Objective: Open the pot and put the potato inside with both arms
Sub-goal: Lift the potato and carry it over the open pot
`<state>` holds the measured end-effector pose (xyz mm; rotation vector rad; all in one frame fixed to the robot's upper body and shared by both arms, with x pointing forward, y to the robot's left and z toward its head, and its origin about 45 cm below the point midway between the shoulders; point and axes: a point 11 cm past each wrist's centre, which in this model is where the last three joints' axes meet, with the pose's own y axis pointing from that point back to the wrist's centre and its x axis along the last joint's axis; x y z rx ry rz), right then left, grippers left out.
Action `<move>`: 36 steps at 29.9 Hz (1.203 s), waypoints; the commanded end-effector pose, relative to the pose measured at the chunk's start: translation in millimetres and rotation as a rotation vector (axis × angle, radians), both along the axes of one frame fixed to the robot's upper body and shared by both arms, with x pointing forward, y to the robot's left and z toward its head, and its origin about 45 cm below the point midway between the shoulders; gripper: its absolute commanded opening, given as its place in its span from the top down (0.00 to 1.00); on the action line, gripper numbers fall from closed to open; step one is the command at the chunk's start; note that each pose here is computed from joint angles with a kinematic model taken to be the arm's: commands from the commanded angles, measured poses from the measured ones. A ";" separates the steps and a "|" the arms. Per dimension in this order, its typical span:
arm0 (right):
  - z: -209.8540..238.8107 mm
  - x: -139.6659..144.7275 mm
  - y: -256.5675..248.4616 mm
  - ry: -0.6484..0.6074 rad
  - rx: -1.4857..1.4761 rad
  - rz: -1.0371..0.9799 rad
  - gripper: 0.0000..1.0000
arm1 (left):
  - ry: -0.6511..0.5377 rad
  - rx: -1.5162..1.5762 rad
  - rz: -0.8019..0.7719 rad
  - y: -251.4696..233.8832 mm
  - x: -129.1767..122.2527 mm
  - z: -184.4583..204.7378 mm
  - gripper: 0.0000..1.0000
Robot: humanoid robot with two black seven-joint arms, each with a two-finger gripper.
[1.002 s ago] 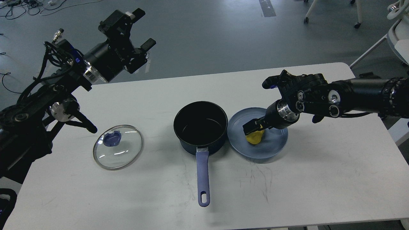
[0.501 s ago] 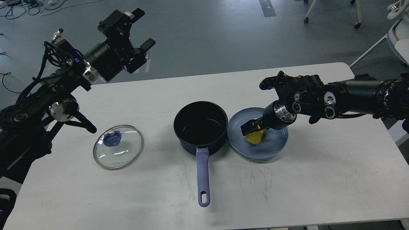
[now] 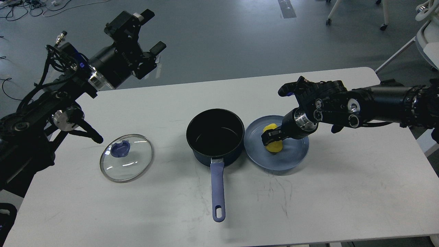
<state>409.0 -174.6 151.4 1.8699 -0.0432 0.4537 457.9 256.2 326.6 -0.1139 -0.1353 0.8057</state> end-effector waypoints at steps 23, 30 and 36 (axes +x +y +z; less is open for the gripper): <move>127.5 34.1 56.2 -0.210 0.049 0.158 0.58 | -0.005 0.000 -0.003 -0.7 0.2 2.5 0.02; 116.6 10.0 109.3 -0.166 0.099 0.302 0.58 | -0.008 0.007 0.007 5.1 0.1 4.2 0.02; 110.8 -8.3 137.1 -0.135 0.146 0.430 0.58 | -0.010 0.011 0.012 8.2 -0.1 5.3 0.02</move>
